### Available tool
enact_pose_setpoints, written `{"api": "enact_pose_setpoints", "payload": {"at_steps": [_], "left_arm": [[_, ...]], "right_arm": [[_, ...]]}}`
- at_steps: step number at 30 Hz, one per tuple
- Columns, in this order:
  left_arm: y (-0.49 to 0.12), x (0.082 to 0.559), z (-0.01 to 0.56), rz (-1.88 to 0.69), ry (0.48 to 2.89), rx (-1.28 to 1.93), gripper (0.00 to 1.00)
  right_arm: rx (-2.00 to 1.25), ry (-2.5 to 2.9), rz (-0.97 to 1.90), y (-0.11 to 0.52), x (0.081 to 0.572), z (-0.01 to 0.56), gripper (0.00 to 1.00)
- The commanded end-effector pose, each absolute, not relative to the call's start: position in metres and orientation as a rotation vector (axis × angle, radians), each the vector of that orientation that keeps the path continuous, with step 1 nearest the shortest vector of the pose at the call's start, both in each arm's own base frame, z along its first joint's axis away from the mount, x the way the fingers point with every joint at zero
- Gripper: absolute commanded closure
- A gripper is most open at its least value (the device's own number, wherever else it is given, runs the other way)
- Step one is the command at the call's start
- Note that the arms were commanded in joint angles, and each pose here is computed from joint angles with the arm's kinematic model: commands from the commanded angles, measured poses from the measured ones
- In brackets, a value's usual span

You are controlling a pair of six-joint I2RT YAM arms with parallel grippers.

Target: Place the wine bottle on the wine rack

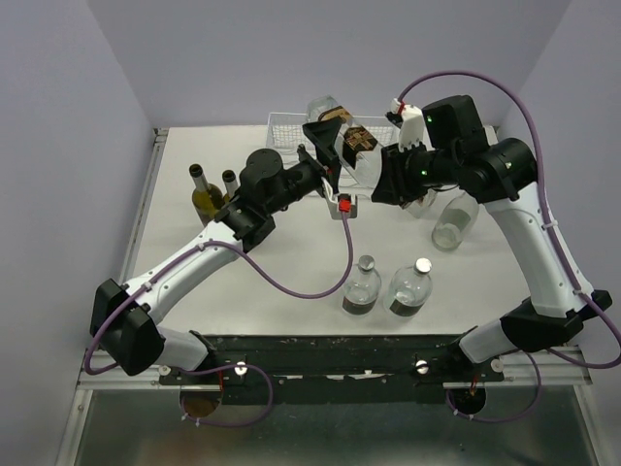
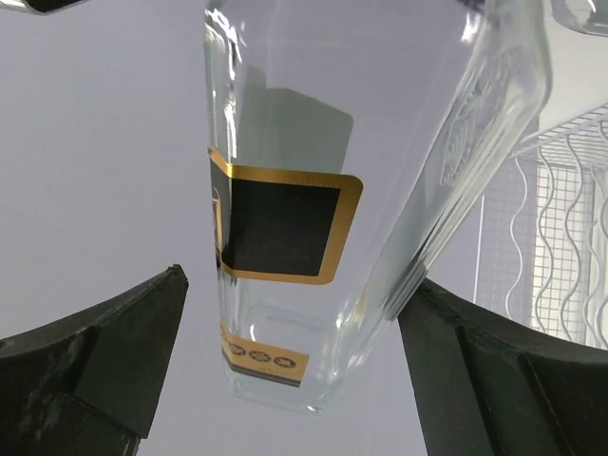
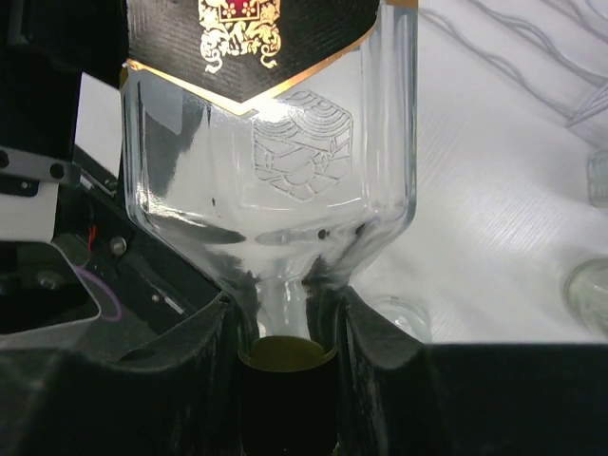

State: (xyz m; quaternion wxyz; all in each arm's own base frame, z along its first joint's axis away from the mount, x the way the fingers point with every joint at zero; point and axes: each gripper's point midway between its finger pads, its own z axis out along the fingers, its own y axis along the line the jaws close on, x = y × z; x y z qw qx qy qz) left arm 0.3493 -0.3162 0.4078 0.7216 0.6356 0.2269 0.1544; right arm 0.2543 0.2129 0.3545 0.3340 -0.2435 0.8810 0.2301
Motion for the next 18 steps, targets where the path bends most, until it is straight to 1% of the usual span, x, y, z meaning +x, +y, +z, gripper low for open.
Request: {"api": "enact_pose_setpoints", "payload": {"at_steps": [1, 12, 16, 18], "left_arm": [[-0.309, 0.324, 0.465, 0.360, 0.379, 1.256, 0.01], [-0.304, 0.335, 0.457, 0.372, 0.453, 1.235, 0.01], [-0.288, 0.344, 0.462, 0.330, 0.584, 1.124, 0.01], [-0.278, 0.347, 0.469, 0.237, 0.692, 1.004, 0.01]], "right_arm": [[-0.517, 2.082, 0.584, 0.217, 0.286, 0.399, 0.99], [-0.408, 2.091, 0.444, 0.199, 0.304, 0.390, 0.99], [-0.373, 2.147, 0.349, 0.188, 0.310, 0.367, 1.00], [-0.365, 2.177, 0.310, 0.184, 0.312, 0.351, 1.00]]}}
